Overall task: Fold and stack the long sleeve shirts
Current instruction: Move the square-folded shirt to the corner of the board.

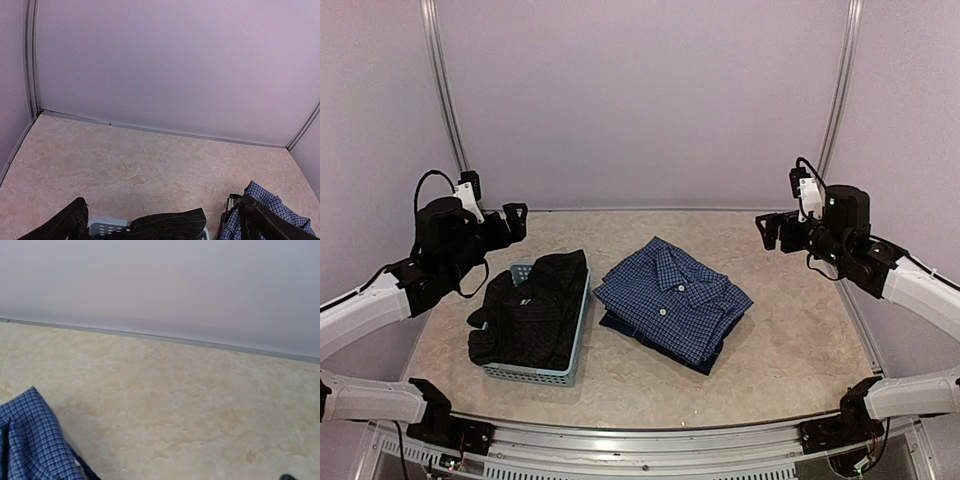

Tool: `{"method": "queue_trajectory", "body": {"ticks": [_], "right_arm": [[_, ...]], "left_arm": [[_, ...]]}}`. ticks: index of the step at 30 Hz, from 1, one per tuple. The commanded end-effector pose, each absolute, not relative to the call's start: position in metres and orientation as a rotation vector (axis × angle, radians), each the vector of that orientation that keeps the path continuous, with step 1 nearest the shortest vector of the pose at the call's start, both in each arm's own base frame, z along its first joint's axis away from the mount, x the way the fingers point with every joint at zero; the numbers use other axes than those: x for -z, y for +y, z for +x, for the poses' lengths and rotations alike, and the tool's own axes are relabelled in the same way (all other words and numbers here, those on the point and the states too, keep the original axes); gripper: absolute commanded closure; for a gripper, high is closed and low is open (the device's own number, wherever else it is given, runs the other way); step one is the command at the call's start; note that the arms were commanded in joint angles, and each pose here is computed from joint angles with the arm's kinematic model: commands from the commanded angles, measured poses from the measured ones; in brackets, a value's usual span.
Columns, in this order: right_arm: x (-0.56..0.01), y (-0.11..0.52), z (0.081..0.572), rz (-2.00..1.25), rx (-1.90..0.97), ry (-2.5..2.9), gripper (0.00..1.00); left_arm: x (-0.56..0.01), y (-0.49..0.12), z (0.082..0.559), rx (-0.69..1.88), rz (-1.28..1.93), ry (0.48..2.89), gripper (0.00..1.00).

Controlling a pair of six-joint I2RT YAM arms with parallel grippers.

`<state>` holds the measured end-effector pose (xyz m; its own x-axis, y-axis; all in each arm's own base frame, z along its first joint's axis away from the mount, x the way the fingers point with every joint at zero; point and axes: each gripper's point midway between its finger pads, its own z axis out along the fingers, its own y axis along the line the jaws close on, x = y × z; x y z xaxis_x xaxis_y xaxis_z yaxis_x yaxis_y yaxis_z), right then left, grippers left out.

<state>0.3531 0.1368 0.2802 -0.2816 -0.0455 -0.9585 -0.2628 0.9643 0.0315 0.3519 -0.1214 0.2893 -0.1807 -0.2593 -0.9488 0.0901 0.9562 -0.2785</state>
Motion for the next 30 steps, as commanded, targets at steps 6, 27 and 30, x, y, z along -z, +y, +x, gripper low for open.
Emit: {"method": "queue_trajectory", "body": {"ticks": [6,27,30], "right_arm": [[-0.274,0.153,0.353,-0.319,-0.273,1.902,0.01],[-0.131,0.377,0.230,-1.255,-0.146,2.025,0.00],[-0.108,0.379,0.233,-1.334,0.077,2.013,0.01]], "left_arm": [[-0.297,-0.122,0.353,0.319,-0.137,1.719,0.01],[-0.290,-0.124,0.354,0.316,-0.145,1.744,0.01],[-0.292,-0.125,0.353,0.323,-0.142,1.741,0.01]]}}
